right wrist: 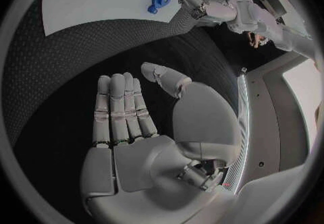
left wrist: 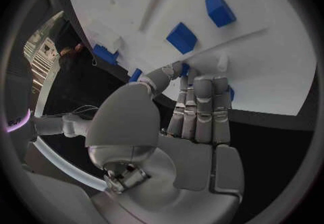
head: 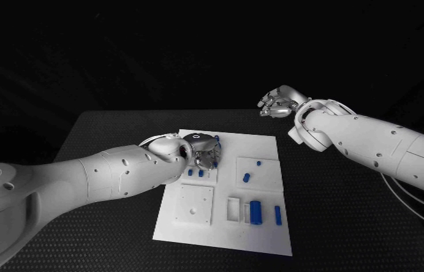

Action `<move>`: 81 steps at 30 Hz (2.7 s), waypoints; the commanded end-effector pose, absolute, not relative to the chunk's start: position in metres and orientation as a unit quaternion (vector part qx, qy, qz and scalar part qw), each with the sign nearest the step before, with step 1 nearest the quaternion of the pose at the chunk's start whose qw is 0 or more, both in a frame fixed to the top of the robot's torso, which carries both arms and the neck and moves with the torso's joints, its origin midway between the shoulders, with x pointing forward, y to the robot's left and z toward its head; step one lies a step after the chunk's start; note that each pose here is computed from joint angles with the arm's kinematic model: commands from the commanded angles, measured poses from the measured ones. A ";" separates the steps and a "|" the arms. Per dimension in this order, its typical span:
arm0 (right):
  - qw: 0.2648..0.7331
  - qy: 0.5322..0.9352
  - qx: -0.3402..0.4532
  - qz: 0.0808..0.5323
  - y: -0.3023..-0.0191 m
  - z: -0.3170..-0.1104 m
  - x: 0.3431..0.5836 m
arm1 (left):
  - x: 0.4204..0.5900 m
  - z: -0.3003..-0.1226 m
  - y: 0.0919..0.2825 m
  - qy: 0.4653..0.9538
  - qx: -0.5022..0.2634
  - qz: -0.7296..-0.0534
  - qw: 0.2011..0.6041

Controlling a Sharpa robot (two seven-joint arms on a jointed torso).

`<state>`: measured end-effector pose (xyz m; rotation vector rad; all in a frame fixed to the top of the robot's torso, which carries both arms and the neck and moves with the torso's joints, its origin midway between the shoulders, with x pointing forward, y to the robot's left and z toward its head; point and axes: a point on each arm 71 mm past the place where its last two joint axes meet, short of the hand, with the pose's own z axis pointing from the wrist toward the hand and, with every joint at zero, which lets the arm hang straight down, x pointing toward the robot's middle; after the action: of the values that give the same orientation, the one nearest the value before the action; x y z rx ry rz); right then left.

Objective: Assemble the parts on the task board

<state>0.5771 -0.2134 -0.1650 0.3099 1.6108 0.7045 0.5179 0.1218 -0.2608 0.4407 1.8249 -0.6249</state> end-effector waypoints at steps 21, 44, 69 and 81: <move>0.625 0.705 0.127 0.311 -0.212 -0.165 0.577 | 0.516 -0.274 0.119 0.786 0.182 -0.255 0.533; 0.625 0.705 0.127 0.310 -0.212 -0.165 0.576 | 0.513 -0.277 0.113 0.776 0.226 -0.245 0.535; 0.625 0.704 0.126 0.312 -0.211 -0.165 0.576 | 0.509 -0.288 0.106 0.775 0.256 -0.230 0.530; 0.625 0.704 0.126 0.312 -0.210 -0.165 0.576 | 0.509 -0.286 0.109 0.764 0.247 -0.239 0.545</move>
<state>0.5765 -0.2124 -0.1648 0.3067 1.6119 0.7086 0.5168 0.1056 -0.2679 0.5572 1.7398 -0.5822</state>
